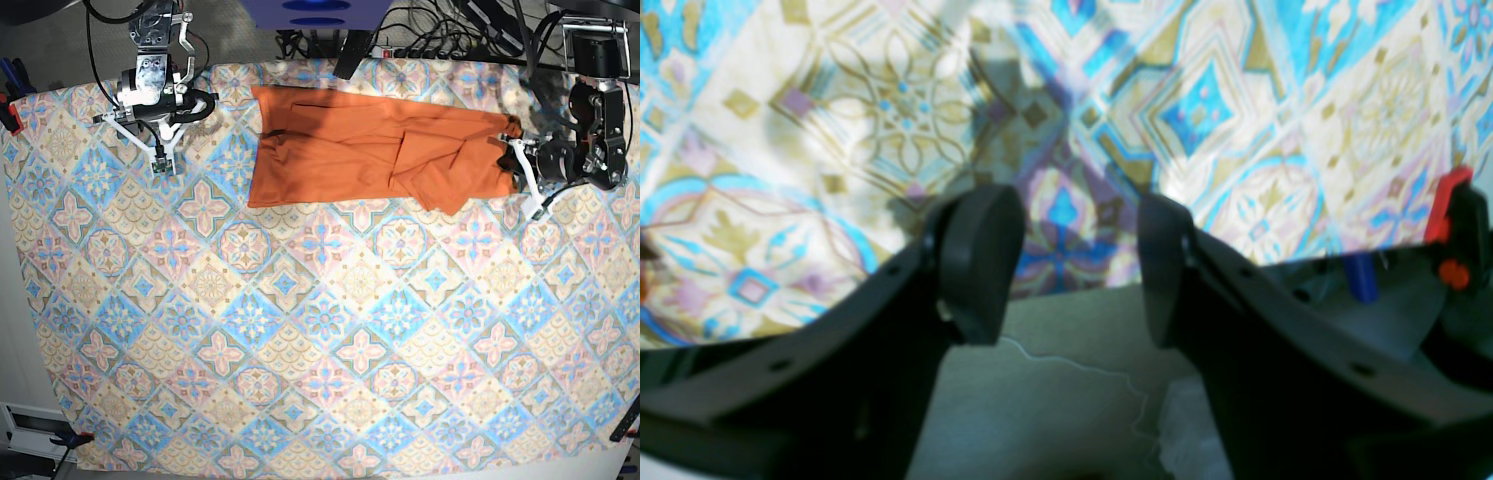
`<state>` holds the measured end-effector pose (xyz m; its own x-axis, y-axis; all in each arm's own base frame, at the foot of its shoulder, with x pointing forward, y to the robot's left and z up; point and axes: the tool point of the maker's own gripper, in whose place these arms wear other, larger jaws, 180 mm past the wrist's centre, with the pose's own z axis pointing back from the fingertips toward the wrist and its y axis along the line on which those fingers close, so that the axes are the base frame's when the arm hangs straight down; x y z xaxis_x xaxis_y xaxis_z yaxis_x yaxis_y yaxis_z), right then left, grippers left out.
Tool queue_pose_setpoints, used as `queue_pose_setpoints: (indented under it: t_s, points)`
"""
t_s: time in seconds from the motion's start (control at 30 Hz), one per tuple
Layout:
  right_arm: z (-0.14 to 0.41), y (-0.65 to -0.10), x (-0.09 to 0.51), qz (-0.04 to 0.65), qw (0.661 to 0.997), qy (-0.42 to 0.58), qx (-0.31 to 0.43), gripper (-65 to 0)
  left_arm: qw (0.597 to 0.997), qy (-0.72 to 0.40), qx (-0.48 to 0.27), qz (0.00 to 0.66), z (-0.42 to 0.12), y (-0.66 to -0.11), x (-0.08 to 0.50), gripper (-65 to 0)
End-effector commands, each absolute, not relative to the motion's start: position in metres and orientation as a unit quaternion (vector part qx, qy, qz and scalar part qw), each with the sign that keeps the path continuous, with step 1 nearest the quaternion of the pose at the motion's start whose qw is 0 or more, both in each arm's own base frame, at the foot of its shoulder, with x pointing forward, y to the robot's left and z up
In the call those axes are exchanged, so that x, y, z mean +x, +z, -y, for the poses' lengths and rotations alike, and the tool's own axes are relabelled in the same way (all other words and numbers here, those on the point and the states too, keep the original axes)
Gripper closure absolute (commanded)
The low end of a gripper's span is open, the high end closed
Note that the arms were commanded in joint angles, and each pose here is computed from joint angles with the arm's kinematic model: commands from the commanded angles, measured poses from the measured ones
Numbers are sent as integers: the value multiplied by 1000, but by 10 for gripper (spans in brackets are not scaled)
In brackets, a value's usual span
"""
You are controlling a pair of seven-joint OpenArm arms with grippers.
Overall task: Fold the T-shirt properly
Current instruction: 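Open both grippers and pull them back from the folded shirt, then move the left gripper to the orange strip's end and pinch it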
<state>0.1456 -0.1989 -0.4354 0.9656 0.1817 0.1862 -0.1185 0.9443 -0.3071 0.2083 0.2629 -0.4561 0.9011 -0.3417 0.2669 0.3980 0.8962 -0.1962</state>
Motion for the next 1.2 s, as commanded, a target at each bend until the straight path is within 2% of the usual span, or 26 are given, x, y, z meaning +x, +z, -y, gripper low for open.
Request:
queue_pose_setpoints:
  t_s: [0.0, 0.13, 0.33, 0.37, 0.53, 0.6, 0.7, 1.03, 1.17]
  points:
    - [199, -429, 151, 120, 978, 77, -153, -306, 965, -195, -114, 132, -271, -445, 219, -219]
    - [199, -429, 151, 120, 978, 77, -153, -306, 966, -189, -110, 136, -277, -443, 221, -294]
    - [200, -430, 151, 119, 978, 76, -153, -306, 970, -150, -98, 162, -299, -431, 222, -288]
    - [200, -430, 151, 119, 978, 76, -153, -306, 971, -144, -94, 169, -303, -427, 224, -264]
    - [199, -429, 152, 121, 978, 76, -153, -306, 976, -116, -82, 166, -321, -418, 221, -67]
    - [199, -430, 152, 120, 978, 76, -153, -306, 976, -115, -86, 166, -320, -417, 222, -15]
    - [199, -429, 153, 121, 978, 77, -153, -306, 974, -125, -90, 164, -313, -418, 223, 0]
    - [199, -429, 153, 121, 978, 77, -152, -303, 954, -162, -99, 232, -272, -392, 257, 0]
    - [199, -430, 152, 120, 978, 77, -152, -303, 958, -146, -106, 222, -264, -407, 262, 0]
